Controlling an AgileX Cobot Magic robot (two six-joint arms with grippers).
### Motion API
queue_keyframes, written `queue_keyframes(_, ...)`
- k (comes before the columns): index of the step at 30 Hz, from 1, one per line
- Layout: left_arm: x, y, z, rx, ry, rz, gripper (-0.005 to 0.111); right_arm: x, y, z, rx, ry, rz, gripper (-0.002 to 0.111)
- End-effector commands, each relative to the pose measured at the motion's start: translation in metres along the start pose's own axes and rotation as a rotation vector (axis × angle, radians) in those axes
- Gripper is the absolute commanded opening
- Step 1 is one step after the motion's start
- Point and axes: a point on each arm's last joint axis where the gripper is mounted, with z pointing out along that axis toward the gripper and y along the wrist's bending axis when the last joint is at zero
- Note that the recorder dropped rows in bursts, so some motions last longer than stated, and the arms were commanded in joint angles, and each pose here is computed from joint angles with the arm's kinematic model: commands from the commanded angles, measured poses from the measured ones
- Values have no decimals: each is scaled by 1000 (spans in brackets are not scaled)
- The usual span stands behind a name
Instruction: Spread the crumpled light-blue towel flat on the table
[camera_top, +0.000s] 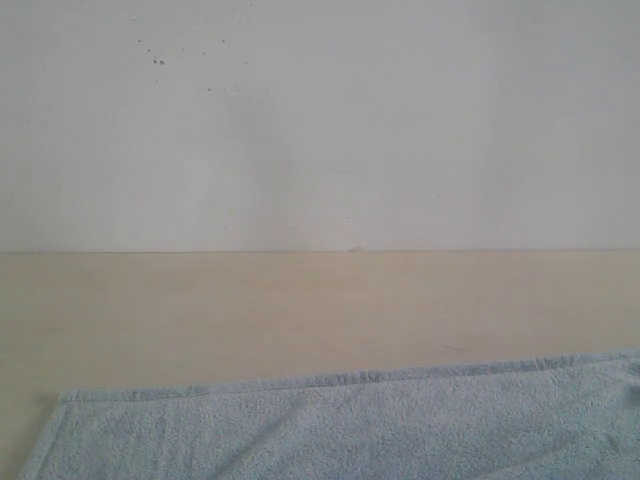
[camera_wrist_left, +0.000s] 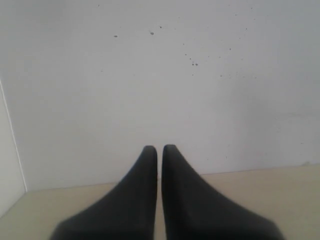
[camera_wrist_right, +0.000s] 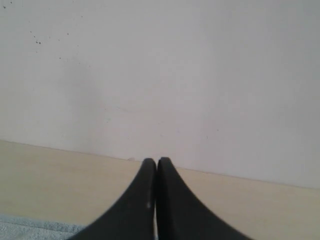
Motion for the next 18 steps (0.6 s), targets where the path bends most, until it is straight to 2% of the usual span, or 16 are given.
queue_keyframes(1,2,0,1,-7,13,-14,4,10,0,-14,15,5,4,0)
queue_keyframes(3,2,0,1,-7,13,-14,4,17,3,-22,2,18,-2,0)
queue_keyframes(4,2,0,1,-7,13,-14,4,25,5,-22,-9,82,-6,0)
queue_keyframes(8,2,1,0,-7,8,-16,4,35,5,-23,31,189,-26,0)
queue_keyframes(18,2,0,0,-4,7,-15,4,51,-9,-29,248,364,33,0)
